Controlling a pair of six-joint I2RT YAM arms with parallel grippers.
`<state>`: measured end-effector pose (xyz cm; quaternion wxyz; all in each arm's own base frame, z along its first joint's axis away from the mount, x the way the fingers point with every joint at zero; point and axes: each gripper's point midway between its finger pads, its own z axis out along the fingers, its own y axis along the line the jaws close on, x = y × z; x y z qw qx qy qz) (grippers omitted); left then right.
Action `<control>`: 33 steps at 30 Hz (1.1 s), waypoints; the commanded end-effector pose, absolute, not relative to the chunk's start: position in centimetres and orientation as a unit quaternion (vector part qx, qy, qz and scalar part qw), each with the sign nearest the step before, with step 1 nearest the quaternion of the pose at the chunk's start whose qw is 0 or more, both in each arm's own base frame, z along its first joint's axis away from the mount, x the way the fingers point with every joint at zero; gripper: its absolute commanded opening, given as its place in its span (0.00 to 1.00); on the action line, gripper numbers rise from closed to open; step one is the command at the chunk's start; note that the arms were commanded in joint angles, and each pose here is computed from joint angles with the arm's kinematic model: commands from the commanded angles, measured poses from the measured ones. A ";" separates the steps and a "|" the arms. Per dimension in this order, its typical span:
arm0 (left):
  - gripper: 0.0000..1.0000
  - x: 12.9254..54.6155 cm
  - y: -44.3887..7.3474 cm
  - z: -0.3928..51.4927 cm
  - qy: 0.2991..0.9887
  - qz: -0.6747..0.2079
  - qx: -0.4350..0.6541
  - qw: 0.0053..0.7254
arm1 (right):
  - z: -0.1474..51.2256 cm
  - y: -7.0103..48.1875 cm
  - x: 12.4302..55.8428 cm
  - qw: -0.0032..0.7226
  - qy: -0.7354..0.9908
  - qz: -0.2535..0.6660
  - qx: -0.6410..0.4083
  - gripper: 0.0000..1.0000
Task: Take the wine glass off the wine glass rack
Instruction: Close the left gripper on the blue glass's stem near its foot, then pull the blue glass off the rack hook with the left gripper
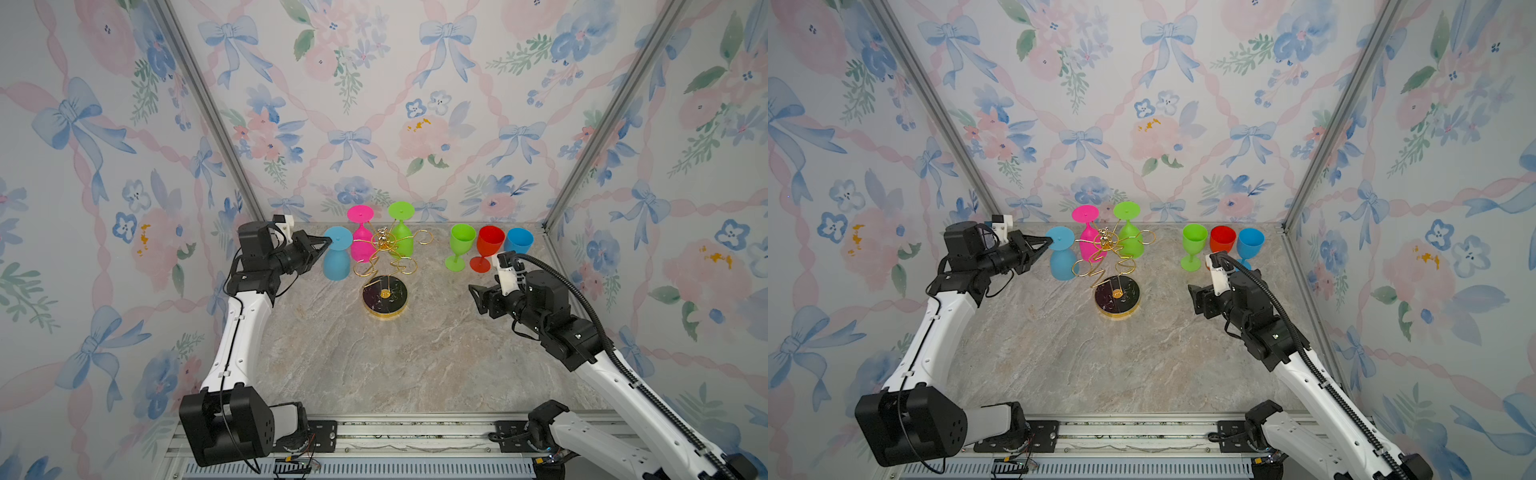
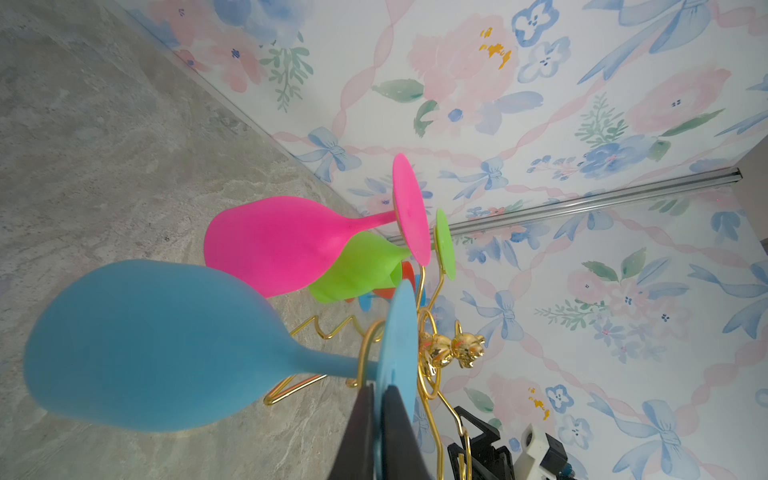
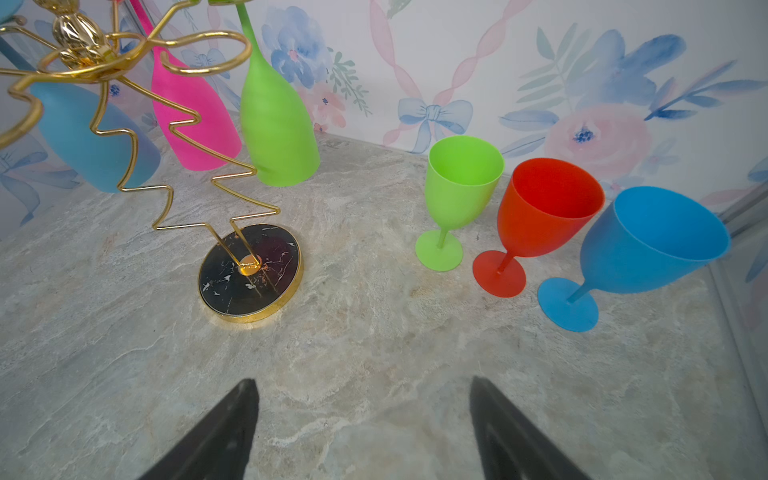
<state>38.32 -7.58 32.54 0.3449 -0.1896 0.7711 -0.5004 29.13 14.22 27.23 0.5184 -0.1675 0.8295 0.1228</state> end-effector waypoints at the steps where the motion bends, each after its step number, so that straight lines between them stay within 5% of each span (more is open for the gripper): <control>1: 0.05 37.8 -8.0 32.8 0.769 -0.506 -0.185 0.345 | 27.0 14.3 29.1 0.520 0.829 0.124 -0.163 0.82; 33: 0.00 36.9 -10.3 36.4 0.748 -0.506 -0.213 0.372 | 27.0 14.2 29.0 0.518 0.831 0.123 -0.162 0.82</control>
